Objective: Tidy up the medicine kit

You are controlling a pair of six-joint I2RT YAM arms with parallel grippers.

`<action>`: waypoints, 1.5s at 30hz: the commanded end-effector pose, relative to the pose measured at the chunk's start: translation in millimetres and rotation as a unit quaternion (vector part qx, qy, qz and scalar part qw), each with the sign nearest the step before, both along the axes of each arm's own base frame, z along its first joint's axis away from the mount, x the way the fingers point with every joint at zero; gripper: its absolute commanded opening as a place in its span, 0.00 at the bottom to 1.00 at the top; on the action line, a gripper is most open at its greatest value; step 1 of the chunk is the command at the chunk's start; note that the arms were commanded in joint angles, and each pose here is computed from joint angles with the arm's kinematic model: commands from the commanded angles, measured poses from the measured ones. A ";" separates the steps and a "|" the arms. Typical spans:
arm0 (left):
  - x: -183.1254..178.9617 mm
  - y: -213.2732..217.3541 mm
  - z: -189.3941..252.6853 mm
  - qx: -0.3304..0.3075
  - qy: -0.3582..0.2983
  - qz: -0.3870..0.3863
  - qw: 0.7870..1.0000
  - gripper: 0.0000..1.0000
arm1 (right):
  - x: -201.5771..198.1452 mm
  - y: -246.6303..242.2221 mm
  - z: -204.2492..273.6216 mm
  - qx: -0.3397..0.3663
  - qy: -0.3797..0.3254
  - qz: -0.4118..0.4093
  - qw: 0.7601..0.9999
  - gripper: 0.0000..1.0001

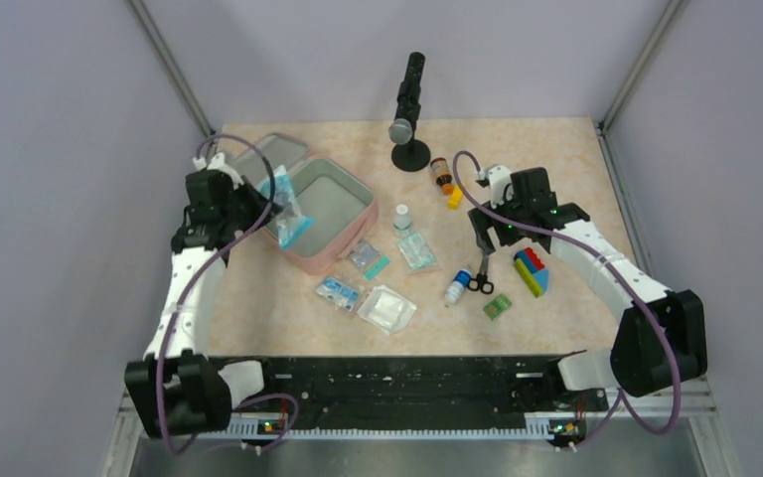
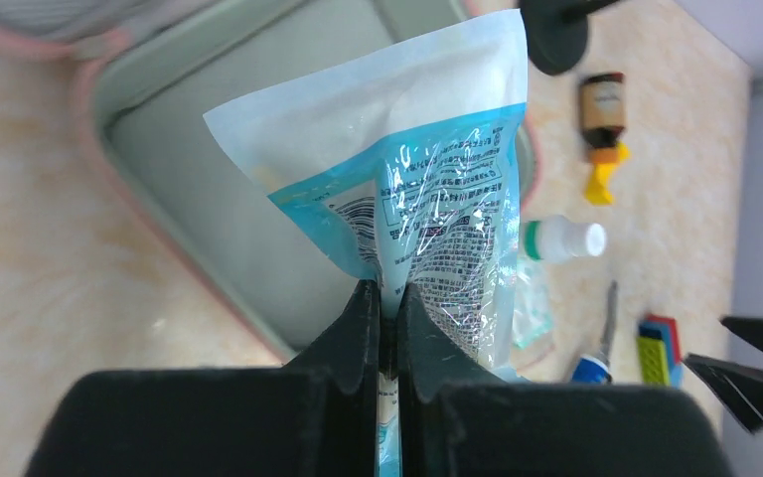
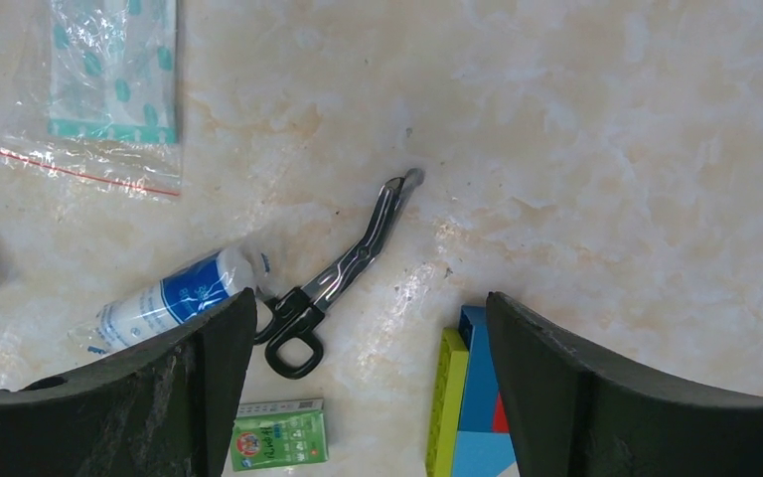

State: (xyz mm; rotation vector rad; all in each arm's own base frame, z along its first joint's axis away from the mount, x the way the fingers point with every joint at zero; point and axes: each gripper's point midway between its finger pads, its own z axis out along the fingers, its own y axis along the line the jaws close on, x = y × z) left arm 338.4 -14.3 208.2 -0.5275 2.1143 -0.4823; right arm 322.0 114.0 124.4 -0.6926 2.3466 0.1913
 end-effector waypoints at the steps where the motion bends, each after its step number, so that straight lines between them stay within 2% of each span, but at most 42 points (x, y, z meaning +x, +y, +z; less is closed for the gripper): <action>1: 43.0 -51.1 14.3 -0.068 -0.033 -0.118 0.990 0.00 | 3.9 1.9 18.7 0.002 -0.038 0.005 0.999 0.84; 6: 88.5 -67.0 -8.4 -0.108 -0.003 -0.117 0.987 0.00 | 5.3 0.4 24.7 -0.001 -0.048 0.006 0.999 0.84; 12: 128.5 -66.0 -46.3 -0.109 0.053 -0.037 0.992 0.00 | 0.9 -3.4 25.7 -0.010 -0.048 0.009 0.999 0.84; 16: 138.4 -91.3 -67.5 -0.123 0.085 -0.019 0.989 0.00 | -0.5 -3.8 21.7 -0.013 -0.044 0.011 0.999 0.84; 20: 147.4 -99.0 -99.5 -0.102 0.127 0.026 0.986 0.00 | 0.2 -3.1 21.3 -0.010 -0.043 0.009 0.999 0.84; 24: 157.9 -91.4 -125.7 -0.065 0.164 0.085 0.981 0.00 | -0.1 -5.0 23.5 -0.015 -0.042 0.007 0.999 0.84; 28: 169.6 -80.2 -131.4 -0.043 0.170 0.126 0.976 0.00 | -2.6 -8.6 22.7 -0.025 -0.038 0.006 0.999 0.84; 33: 170.4 -74.3 -141.3 -0.035 0.184 0.152 0.970 0.00 | -4.7 -7.3 19.8 -0.021 -0.031 0.007 0.999 0.84; 37: 161.8 -81.0 -157.3 -0.059 0.202 0.153 0.966 0.01 | -3.8 -6.4 18.9 -0.020 -0.029 0.008 0.999 0.84; 41: 164.7 -101.7 -160.2 -0.098 0.194 0.107 0.970 0.24 | -2.5 -5.3 18.8 -0.019 -0.028 0.009 0.999 0.84; 43: 166.1 -103.1 -156.6 -0.099 0.190 0.102 0.971 0.32 | -1.8 -5.1 18.8 -0.018 -0.028 0.009 0.999 0.84; 45: 167.1 -102.0 -149.4 -0.094 0.183 0.097 0.974 0.46 | -1.1 -4.1 19.7 -0.017 -0.029 0.010 0.999 0.84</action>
